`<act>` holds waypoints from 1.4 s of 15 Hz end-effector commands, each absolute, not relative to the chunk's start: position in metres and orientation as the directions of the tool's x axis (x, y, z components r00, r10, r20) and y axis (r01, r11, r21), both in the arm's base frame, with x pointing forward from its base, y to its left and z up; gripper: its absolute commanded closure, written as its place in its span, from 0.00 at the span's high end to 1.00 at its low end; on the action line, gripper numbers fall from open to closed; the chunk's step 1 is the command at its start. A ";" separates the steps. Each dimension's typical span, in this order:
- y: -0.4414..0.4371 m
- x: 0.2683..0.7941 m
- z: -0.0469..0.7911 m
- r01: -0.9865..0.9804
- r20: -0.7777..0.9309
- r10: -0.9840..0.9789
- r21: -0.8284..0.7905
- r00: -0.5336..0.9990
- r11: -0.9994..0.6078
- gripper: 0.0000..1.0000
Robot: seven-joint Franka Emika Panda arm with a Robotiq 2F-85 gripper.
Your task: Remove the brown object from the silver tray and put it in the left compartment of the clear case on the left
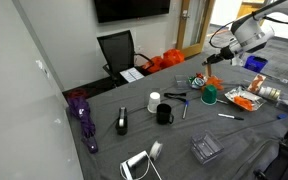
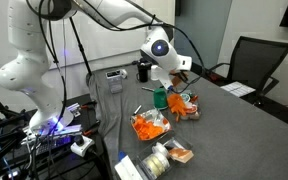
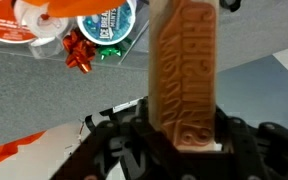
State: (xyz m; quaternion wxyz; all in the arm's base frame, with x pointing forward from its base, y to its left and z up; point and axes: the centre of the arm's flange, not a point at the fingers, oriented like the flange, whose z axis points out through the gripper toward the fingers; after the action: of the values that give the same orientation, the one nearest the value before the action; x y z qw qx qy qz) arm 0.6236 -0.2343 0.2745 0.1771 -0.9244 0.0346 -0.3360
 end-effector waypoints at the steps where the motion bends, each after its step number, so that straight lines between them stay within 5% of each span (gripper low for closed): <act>1: -0.228 0.664 0.271 0.007 0.603 -0.253 -0.393 0.757 -0.919 0.31; 21: -0.197 0.765 0.172 -0.361 0.405 -0.551 -0.456 0.730 -0.813 0.31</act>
State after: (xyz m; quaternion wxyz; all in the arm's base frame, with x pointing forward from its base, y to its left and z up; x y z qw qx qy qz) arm 0.7400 -0.1941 0.1805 0.1802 -0.9189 0.2299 -0.2653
